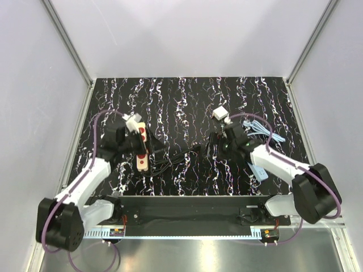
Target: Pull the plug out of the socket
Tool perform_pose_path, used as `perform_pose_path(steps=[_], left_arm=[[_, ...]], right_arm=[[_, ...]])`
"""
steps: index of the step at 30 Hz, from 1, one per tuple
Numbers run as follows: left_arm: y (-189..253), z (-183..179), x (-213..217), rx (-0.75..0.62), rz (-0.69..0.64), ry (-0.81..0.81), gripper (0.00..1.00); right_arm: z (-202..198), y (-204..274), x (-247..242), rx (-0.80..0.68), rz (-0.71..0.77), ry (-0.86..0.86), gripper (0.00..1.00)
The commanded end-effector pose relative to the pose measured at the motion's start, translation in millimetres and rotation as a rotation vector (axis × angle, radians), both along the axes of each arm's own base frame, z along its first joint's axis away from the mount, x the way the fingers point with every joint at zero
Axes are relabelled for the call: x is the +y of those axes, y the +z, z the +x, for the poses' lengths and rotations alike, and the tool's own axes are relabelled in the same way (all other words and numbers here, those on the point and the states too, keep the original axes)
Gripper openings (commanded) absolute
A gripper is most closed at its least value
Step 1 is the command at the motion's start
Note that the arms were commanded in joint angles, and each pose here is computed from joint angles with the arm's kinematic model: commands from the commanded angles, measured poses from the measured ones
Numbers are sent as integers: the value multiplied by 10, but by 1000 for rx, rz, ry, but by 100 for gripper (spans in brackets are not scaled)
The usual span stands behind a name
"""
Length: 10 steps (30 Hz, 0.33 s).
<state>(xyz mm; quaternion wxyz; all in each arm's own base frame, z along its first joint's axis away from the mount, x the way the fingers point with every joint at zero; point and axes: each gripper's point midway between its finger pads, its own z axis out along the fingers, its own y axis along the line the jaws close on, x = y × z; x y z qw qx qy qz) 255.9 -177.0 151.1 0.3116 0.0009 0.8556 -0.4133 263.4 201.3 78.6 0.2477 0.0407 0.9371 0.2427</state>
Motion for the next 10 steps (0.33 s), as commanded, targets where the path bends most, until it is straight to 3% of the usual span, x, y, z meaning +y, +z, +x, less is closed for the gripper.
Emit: perform_pose_path(steps=[1, 5, 10], left_arm=[[128, -217, -216, -33, -117, -64, 99], [223, -460, -254, -145, -204, -61, 99], [155, -780, -325, -137, -329, -104, 99]], right_arm=[[-48, 139, 300, -65, 150, -12, 100], [-342, -36, 312, -46, 273, -1, 100], [-514, 315, 435, -143, 464, 81, 100]])
